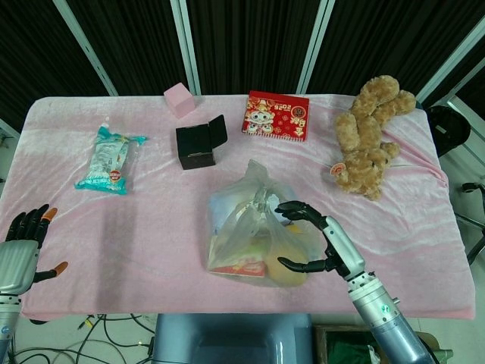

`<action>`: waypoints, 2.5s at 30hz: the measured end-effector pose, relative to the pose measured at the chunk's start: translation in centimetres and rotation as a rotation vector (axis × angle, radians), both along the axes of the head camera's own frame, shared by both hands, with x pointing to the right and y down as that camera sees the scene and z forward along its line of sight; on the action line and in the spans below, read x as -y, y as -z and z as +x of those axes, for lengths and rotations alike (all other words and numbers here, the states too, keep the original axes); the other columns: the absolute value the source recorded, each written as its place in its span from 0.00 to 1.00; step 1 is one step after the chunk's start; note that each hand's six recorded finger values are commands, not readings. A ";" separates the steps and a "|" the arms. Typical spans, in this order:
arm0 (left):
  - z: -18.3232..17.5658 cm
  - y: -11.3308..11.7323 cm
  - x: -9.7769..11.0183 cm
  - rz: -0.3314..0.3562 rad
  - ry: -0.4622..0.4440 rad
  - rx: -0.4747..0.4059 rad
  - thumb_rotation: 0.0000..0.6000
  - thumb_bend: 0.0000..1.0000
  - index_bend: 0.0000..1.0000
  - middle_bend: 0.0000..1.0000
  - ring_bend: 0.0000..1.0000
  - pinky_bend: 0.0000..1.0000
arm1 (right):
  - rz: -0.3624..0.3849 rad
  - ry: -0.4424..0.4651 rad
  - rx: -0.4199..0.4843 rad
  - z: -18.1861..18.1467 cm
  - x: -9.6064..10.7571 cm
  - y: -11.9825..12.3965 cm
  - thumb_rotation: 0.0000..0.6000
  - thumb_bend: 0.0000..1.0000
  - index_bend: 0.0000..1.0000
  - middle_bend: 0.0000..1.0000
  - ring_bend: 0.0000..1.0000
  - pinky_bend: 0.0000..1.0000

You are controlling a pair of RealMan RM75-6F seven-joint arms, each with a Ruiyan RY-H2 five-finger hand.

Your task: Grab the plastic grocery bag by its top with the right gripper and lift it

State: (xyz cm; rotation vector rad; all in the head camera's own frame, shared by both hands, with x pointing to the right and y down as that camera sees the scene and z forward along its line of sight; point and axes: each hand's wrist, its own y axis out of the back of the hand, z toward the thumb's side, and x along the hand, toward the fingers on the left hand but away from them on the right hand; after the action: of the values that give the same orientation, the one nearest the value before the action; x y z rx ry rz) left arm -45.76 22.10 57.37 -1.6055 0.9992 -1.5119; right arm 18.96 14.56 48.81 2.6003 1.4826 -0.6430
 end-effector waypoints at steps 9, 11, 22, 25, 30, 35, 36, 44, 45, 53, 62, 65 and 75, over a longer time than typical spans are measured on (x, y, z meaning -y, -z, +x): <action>0.1 -0.1 0.0 -0.004 -0.001 -0.005 1.00 0.00 0.00 0.00 0.00 0.00 | -0.004 0.030 0.009 -1.9 0.4 -0.4 1.00 0.13 0.27 0.25 0.25 0.24; 0.1 -0.1 0.0 -0.006 0.000 -0.005 1.00 0.00 0.00 0.00 0.00 0.00 | -0.013 0.034 0.006 -2.3 0.4 -0.6 1.00 0.13 0.27 0.25 0.25 0.24; 0.1 -0.2 0.1 -0.011 0.001 -0.008 1.00 0.00 0.00 0.00 0.00 0.00 | -0.044 0.039 -0.031 -4.5 1.2 -1.8 1.00 0.13 0.31 0.28 0.27 0.24; 0.1 -0.2 0.1 -0.013 0.002 -0.009 1.00 0.00 0.00 0.00 0.00 0.00 | -0.049 0.039 -0.033 -5.1 1.4 -1.9 1.00 0.13 0.33 0.30 0.29 0.25; 0.1 -0.3 0.1 -0.013 0.004 -0.008 1.00 0.00 0.00 0.00 0.00 0.00 | -0.061 0.036 -0.001 -6.4 2.0 -1.7 1.00 0.13 0.36 0.33 0.33 0.29; 0.1 -0.3 0.1 -0.013 0.006 -0.008 1.00 0.00 0.00 0.00 0.00 0.00 | -0.078 0.032 0.066 -7.6 2.6 -1.1 1.00 0.11 0.37 0.33 0.33 0.32; 0.1 -0.3 0.1 -0.014 0.006 -0.008 1.00 0.00 0.00 0.00 0.00 0.00 | -0.091 0.029 0.092 -7.8 2.8 -0.9 1.00 0.09 0.37 0.33 0.33 0.32; 0.1 -0.3 0.1 -0.016 0.005 -0.009 1.00 0.00 0.00 0.00 0.00 0.00 | -0.247 0.021 0.303 -9.3 3.8 0.4 1.00 0.20 0.57 0.55 0.56 0.56; 0.1 -0.3 0.1 -0.017 0.005 -0.010 1.00 0.00 0.00 0.00 0.00 0.00 | -0.282 0.014 0.333 -9.2 4.0 0.6 1.00 0.25 0.64 0.63 0.64 0.64; 0.1 -0.3 0.1 -0.018 0.007 -0.008 1.00 0.00 0.00 0.00 0.00 0.00 | -0.458 -0.096 0.419 -7.5 5.7 1.4 1.00 0.56 0.93 0.94 0.93 0.93; 0.1 -0.3 0.1 -0.019 0.010 -0.008 1.00 0.00 0.00 0.00 0.00 0.00 | -0.498 -0.125 0.434 -6.9 6.2 1.9 1.00 0.68 0.97 0.97 0.96 0.97; 0.1 -0.3 0.1 -0.019 0.010 -0.008 1.00 0.00 0.00 0.00 0.00 0.00 | -0.496 -0.127 0.435 -6.9 6.4 2.2 1.00 0.68 0.97 0.97 0.96 0.97; 0.1 -0.3 0.1 -0.020 0.013 -0.010 1.00 0.00 0.00 0.00 0.00 0.00 | -0.446 -0.120 0.448 -7.3 8.3 4.7 1.00 0.68 0.97 0.97 0.96 0.97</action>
State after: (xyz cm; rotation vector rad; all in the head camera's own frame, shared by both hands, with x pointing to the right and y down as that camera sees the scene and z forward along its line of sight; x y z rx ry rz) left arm -45.64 22.02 57.69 -1.6247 1.0042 -1.5286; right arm 11.68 6.29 44.09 2.1156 1.1811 -0.3008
